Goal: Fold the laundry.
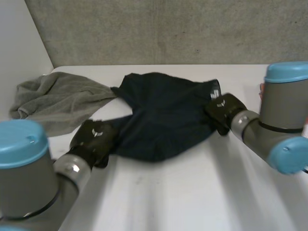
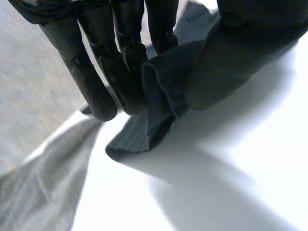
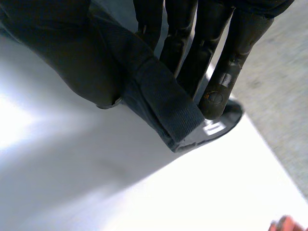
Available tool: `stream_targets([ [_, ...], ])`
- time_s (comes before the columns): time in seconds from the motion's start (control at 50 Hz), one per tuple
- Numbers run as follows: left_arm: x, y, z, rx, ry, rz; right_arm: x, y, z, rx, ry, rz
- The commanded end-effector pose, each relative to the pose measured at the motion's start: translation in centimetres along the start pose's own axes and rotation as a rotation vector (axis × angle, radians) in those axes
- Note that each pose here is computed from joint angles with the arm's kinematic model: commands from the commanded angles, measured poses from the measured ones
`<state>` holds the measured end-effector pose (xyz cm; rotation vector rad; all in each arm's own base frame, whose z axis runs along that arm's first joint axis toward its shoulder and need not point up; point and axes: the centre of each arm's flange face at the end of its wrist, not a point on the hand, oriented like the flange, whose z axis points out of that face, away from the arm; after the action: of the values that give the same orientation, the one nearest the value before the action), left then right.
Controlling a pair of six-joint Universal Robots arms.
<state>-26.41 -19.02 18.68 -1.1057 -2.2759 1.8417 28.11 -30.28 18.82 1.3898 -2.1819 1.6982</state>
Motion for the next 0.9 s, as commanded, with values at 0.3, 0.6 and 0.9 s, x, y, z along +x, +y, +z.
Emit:
stream_targets([
  [0.3,-0.3,-2.1,-8.6,-0.055,0.172,0.199,-1.9,2.4,-12.4,-0.240,-0.239,-0.231],
  [0.6,-3.0,-5.0,12.6,0.312,-0.185,0.154,1.4,3.1,-1.4,-0.189,0.105,-0.152],
  [0.9,-0.6,-3.2,22.5,0.445,-0.192,0.163,3.0,4.2,7.4,-0.137,0.315,-0.187],
])
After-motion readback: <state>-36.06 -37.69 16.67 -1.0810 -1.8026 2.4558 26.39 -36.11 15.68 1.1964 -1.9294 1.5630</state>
